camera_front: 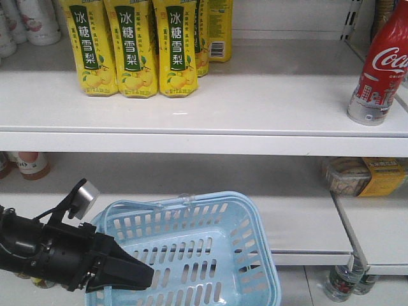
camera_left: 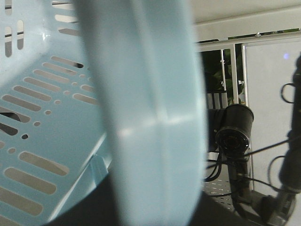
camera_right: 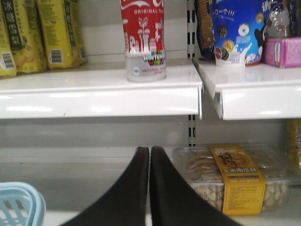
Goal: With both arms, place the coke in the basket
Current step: 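Reach the right gripper toward the red Coca-Cola bottle on the shelf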
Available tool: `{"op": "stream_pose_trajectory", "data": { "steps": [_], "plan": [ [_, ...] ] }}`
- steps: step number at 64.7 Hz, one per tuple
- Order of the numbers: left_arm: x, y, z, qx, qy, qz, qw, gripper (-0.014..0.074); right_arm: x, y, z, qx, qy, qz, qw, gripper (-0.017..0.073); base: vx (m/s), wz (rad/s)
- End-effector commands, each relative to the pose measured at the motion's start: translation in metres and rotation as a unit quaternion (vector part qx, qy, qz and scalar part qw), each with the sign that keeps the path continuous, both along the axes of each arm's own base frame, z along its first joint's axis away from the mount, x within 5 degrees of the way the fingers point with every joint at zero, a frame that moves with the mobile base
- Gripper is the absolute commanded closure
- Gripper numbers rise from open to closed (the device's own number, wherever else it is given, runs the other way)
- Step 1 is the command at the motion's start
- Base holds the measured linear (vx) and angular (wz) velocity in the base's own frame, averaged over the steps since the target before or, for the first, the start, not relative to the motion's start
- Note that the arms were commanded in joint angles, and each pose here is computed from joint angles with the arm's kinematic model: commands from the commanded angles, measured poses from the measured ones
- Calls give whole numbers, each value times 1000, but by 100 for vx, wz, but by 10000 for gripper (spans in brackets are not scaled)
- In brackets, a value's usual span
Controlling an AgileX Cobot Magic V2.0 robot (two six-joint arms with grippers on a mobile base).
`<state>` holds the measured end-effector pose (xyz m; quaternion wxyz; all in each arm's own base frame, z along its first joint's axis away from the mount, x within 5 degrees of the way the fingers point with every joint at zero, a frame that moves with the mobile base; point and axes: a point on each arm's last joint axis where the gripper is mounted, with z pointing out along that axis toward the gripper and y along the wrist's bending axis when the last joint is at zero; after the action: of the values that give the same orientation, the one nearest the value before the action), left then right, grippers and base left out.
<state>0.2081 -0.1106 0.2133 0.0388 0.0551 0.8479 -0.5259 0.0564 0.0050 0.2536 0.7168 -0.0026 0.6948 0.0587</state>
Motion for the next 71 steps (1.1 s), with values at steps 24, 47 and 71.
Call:
{"op": "stream_pose_trajectory", "data": {
  "steps": [24,47,71],
  "plan": [
    [0,-4,19,-46,-19,4,999,600,31,1,60,-3,-49,-6,999,568,0,0],
    [0,-4,19,-47,-19,4,999,600,32,2,58,-4,-40,-6,999,562,0,0],
    [0,-4,19,-47,-19,4,999,600,32,2,57,-10,-38,-6,999,270,0,0]
  ]
}}
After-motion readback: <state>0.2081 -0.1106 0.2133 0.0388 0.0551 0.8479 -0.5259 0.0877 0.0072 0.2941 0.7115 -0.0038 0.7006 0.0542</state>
